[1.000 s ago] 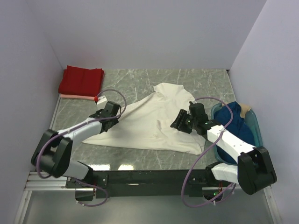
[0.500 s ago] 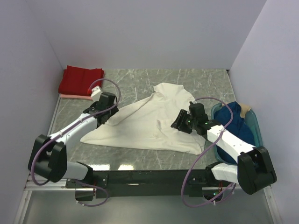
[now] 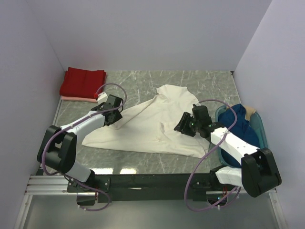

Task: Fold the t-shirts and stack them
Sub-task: Fold the tshirt

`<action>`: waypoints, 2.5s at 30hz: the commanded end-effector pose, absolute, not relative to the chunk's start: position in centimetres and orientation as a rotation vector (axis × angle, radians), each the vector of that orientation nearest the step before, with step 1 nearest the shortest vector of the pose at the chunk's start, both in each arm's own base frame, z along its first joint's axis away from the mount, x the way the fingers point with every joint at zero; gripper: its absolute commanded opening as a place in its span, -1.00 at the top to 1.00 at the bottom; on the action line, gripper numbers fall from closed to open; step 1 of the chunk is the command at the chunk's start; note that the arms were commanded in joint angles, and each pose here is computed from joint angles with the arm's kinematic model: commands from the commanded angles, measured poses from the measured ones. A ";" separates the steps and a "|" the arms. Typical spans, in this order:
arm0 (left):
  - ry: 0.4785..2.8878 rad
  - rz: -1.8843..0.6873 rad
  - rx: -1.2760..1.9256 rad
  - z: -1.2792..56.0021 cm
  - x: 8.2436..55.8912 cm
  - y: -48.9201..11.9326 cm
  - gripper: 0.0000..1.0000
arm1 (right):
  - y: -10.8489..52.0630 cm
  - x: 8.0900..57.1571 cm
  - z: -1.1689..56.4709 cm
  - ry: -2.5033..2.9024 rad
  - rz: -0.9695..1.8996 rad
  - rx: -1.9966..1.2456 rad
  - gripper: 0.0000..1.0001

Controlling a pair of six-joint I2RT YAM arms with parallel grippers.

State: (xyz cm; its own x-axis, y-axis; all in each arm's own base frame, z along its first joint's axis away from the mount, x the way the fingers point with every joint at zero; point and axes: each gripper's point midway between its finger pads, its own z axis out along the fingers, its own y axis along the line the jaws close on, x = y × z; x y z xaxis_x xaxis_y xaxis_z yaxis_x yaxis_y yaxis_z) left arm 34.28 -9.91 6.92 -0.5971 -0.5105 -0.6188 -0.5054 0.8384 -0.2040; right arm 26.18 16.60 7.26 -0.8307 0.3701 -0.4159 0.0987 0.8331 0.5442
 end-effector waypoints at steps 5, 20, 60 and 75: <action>2.358 -0.165 -0.621 7.2 34.1 -12.0 0.37 | 16.9 26.6 7.2 2.471 0.713 0.323 -0.11; 2.431 -0.316 -0.510 5.7 28.6 -12.6 0.90 | 16.9 26.4 6.5 2.485 0.713 0.335 -0.10; 2.064 -0.222 -1.095 11.9 26.5 -3.9 -0.05 | 16.2 26.5 8.2 2.431 0.690 0.368 -0.09; 1.947 -0.108 -1.570 7.1 19.6 -0.1 -0.30 | 11.9 16.9 5.2 2.564 0.586 0.857 -0.17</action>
State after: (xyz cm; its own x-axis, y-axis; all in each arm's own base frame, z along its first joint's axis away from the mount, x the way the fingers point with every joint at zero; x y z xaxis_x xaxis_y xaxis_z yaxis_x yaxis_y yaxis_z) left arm 21.23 -1.25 8.25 -0.1740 -0.8877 -0.4262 -0.7995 0.3801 -0.4652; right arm 19.43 13.71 6.59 -0.7753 0.5599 -0.2921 0.3221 0.7484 0.5798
